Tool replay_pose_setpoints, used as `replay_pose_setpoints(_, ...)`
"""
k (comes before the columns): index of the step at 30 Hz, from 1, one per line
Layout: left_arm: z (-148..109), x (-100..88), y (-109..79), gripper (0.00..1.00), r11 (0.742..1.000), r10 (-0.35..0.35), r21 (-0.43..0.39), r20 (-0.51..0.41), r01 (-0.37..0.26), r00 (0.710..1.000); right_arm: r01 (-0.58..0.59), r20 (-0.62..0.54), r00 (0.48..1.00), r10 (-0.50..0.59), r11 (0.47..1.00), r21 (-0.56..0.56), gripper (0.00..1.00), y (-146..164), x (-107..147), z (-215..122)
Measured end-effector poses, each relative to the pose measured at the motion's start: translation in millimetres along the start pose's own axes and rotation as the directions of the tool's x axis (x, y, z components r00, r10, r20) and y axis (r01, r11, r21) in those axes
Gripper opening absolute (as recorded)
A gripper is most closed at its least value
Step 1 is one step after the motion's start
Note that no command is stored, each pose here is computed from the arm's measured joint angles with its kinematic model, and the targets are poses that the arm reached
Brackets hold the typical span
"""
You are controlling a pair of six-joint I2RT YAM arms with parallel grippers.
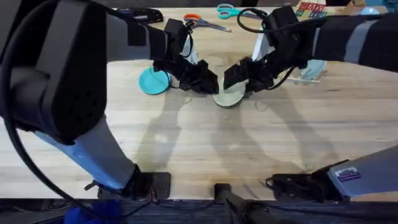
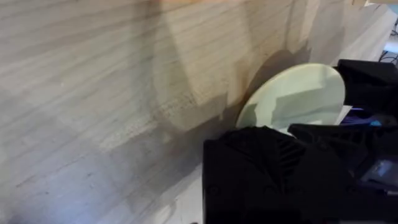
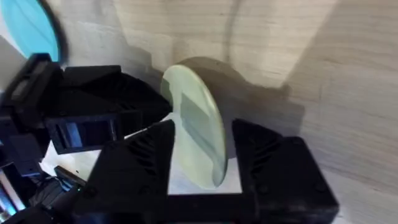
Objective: Pick up the plates from the table one by one and place each into a slot on the dish rack.
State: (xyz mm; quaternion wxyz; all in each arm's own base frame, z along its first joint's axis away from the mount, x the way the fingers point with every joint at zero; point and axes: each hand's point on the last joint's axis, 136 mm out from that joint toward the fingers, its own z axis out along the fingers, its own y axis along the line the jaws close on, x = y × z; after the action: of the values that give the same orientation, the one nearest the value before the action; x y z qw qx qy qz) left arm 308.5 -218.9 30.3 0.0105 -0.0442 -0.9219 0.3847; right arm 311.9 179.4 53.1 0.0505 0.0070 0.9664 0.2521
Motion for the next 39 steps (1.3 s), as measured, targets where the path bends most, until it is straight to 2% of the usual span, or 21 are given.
replay_pose_setpoints(3,0,0.0,0.0,0.042,1.0,0.0,0.0,0.0,0.0,1.0,0.0,0.0,1.0,0.0,1.0,0.0,0.399,0,0,0)
replay_pose_setpoints(6,0,-0.2,0.0,0.041,1.0,-0.001,0.001,0.0,0.001,1.0,-0.009,-0.001,1.0,0.009,1.0,-0.024,0.085,2,-1,-4)
replay_pose_setpoints(7,-2,-1.2,0.1,0.041,1.0,-0.003,0.005,0.004,0.003,1.0,-0.004,0.012,1.0,0.004,0.999,-0.052,0.05,7,-4,-8)
replay_pose_setpoints(22,-3,-2.7,-1.8,0.041,1.0,0.0,0.018,0.007,0.0,1.0,0.031,0.007,0.999,-0.031,0.997,-0.064,0.032,12,-2,-10)
replay_pose_setpoints(28,-9,-2.0,-4.8,0.04,0.997,0.065,-0.037,0.042,-0.064,0.997,0.072,-0.008,0.997,-0.072,0.995,-0.072,0.032,15,4,-13)
replay_pose_setpoints(30,-18,-2.4,-8.8,0.04,0.994,0.093,-0.065,0.066,-0.088,0.993,0.086,-0.016,0.996,-0.088,0.994,-0.071,0.032,16,8,-15)
replay_pose_setpoints(34,-48,-3.8,-28.3,0.04,0.981,0.177,-0.106,0.137,-0.163,0.975,0.126,0.004,0.992,-0.126,0.991,-0.045,0.032,17,10,-23)
replay_pose_setpoints(39,-86,8.3,-49.3,0.04,0.958,0.262,-0.169,0.195,-0.231,0.945,0.186,0.071,0.98,-0.185,0.982,-0.016,0.032,21,10,-47)
